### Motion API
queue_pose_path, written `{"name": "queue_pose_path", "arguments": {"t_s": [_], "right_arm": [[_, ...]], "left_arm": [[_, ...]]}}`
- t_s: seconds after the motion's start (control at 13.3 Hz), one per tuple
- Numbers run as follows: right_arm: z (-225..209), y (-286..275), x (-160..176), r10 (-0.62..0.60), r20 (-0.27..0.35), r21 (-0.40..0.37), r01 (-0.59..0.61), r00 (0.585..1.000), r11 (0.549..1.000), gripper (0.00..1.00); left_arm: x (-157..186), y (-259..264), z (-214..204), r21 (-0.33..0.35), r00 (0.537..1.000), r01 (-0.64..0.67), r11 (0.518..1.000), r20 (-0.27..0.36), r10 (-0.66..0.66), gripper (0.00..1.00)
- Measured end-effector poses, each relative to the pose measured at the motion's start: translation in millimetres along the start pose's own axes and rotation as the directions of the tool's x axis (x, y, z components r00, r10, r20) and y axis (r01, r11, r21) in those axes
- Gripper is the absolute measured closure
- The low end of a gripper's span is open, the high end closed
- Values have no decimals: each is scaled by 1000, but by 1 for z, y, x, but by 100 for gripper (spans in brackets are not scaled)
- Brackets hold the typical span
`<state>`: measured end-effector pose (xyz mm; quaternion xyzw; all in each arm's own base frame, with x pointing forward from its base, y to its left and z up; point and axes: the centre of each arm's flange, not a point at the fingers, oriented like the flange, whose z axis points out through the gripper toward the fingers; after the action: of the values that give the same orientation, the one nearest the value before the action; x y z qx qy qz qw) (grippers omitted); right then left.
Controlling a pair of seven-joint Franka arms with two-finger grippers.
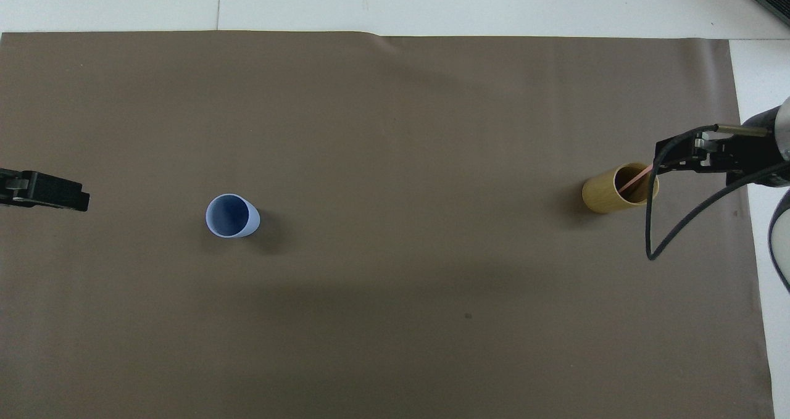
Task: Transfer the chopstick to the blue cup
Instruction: 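Reach the left gripper down to the blue cup's rim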
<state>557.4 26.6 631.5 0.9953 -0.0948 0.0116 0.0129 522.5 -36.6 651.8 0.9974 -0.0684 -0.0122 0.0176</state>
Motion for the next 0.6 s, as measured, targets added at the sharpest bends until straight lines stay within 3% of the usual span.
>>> {"name": "queue_pose_path", "arguments": {"t_s": [0.38, 0.6], "right_arm": [[0, 5, 1, 10, 0, 0, -10, 1000, 1000, 0], [0, 6, 1, 11, 0, 0, -11, 1000, 1000, 0]], "left_arm": [[0, 6, 1, 1, 1000, -9, 1000, 2, 9, 0], [4, 9, 23, 0, 1000, 3, 1000, 26, -3, 0]]}}
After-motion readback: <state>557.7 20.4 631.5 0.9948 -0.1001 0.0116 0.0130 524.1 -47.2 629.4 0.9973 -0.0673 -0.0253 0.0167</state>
